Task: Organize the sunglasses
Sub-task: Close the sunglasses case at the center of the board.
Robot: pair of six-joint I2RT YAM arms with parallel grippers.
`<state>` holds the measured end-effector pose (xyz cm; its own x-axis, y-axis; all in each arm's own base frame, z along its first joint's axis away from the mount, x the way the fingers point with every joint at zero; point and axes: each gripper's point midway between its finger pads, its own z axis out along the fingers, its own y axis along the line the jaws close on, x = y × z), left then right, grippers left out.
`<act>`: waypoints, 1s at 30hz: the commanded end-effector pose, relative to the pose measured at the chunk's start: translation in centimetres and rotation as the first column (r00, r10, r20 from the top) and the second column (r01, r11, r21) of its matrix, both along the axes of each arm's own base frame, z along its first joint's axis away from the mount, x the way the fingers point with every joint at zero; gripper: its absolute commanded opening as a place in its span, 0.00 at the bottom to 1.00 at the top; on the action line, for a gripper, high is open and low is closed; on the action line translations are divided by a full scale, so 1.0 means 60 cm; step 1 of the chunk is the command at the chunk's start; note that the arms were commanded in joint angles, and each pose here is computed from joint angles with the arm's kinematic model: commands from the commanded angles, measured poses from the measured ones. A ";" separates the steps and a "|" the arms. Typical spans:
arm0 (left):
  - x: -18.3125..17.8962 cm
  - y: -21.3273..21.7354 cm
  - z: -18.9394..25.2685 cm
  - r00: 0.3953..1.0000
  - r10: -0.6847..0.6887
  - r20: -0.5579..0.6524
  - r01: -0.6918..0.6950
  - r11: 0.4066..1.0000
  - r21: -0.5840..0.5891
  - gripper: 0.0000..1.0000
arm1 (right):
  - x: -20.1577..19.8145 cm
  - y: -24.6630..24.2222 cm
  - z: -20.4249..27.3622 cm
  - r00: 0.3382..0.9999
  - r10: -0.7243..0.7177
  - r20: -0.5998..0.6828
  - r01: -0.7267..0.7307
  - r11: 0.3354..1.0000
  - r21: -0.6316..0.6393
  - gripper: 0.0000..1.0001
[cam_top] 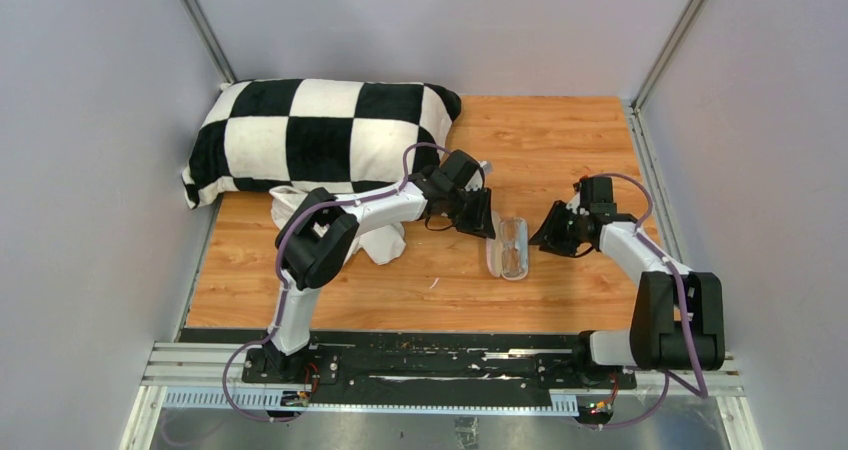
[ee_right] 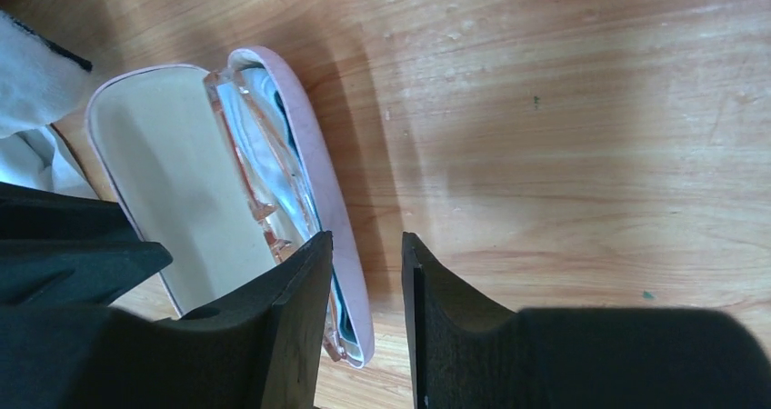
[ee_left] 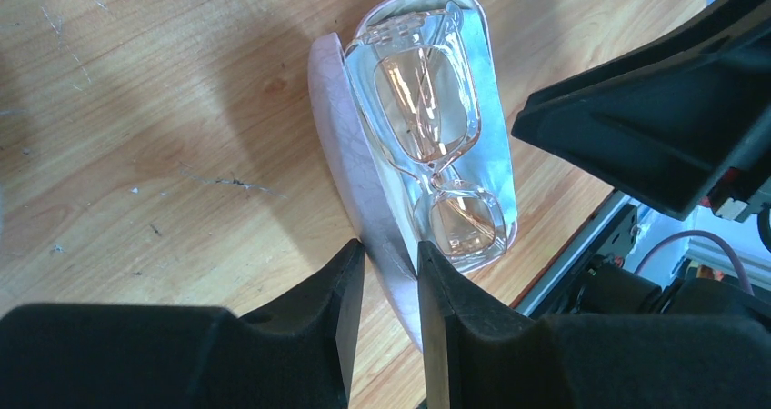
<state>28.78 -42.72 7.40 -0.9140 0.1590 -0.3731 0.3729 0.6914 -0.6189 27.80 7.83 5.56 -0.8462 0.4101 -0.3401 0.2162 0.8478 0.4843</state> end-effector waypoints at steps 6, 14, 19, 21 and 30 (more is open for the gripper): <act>0.005 -0.016 0.014 1.000 -0.004 0.013 0.004 1.000 -0.028 0.30 | 0.000 -0.011 -0.021 0.996 -0.085 -0.030 0.087 0.994 0.058 0.30; 0.003 -0.021 0.004 1.000 -0.008 -0.009 0.008 0.999 -0.035 0.30 | -0.003 -0.017 -0.044 0.991 -0.110 -0.074 0.115 0.991 0.066 0.18; 0.005 -0.024 0.014 1.000 -0.011 0.001 0.011 0.999 -0.040 0.30 | 0.001 0.004 -0.048 0.994 -0.060 -0.088 0.071 0.989 0.126 0.17; 0.006 -0.026 0.018 1.000 -0.013 0.003 0.013 0.999 -0.044 0.30 | 0.001 0.006 -0.049 0.995 -0.048 -0.090 0.060 0.990 0.128 0.17; -0.004 -0.052 0.022 0.999 -0.043 -0.002 0.043 0.997 -0.061 0.30 | -0.008 0.031 -0.043 0.994 -0.033 -0.101 0.050 0.985 0.167 0.17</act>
<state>29.46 -43.94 8.24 -0.9109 0.1493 -0.3847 0.3790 0.6716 -0.6367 27.68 8.31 2.48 -0.8450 0.4928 -0.2076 0.3122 0.7697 0.5568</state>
